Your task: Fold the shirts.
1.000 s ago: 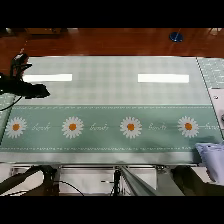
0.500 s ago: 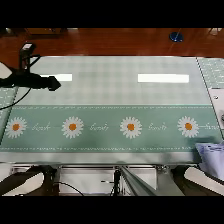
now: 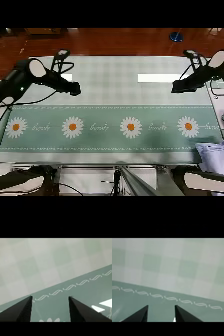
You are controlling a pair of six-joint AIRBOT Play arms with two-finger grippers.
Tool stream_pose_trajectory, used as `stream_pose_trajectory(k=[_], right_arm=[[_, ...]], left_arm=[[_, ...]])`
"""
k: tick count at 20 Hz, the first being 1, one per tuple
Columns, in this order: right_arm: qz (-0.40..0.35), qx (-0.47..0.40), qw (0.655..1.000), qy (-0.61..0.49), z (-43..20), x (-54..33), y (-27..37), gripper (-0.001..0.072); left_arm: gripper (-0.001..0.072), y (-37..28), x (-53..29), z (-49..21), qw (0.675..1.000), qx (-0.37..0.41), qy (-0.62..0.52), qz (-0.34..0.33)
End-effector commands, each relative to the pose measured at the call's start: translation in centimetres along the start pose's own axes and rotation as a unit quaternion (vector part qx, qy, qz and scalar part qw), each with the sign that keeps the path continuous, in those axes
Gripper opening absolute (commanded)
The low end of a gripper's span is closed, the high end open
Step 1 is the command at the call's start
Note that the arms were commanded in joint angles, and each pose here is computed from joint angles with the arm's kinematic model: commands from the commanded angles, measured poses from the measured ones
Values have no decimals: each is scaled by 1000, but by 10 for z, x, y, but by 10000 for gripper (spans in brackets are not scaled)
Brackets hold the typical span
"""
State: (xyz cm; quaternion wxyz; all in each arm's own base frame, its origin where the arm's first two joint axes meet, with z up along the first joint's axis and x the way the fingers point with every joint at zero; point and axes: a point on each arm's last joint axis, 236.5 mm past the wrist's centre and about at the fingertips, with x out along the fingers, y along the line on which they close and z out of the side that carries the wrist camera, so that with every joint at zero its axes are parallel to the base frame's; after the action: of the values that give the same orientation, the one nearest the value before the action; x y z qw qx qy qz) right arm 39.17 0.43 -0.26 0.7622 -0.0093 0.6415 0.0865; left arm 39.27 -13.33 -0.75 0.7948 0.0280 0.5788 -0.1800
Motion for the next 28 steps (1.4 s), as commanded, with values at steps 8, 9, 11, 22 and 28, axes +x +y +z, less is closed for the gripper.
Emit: stream_pose_trajectory(k=[8, 9, 11, 22, 28], right_arm=[[31, -2, 999, 23, -6, 3, 27, 407], [34, -2, 999, 22, -6, 3, 29, 408], [43, 0, 999, 20, -5, 3, 33, 408], [43, 1, 999, 20, -5, 3, 33, 407], [43, 1, 999, 20, -5, 3, 33, 408]], left_arm=[[538, 17, 0, 10, 999, -5, 11, 43], [538, 17, 1, 9, 999, -6, 12, 43], [538, 17, 1, 9, 999, -5, 12, 43], [538, 17, 1, 9, 999, -5, 12, 43], [538, 17, 1, 9, 999, -5, 12, 43]])
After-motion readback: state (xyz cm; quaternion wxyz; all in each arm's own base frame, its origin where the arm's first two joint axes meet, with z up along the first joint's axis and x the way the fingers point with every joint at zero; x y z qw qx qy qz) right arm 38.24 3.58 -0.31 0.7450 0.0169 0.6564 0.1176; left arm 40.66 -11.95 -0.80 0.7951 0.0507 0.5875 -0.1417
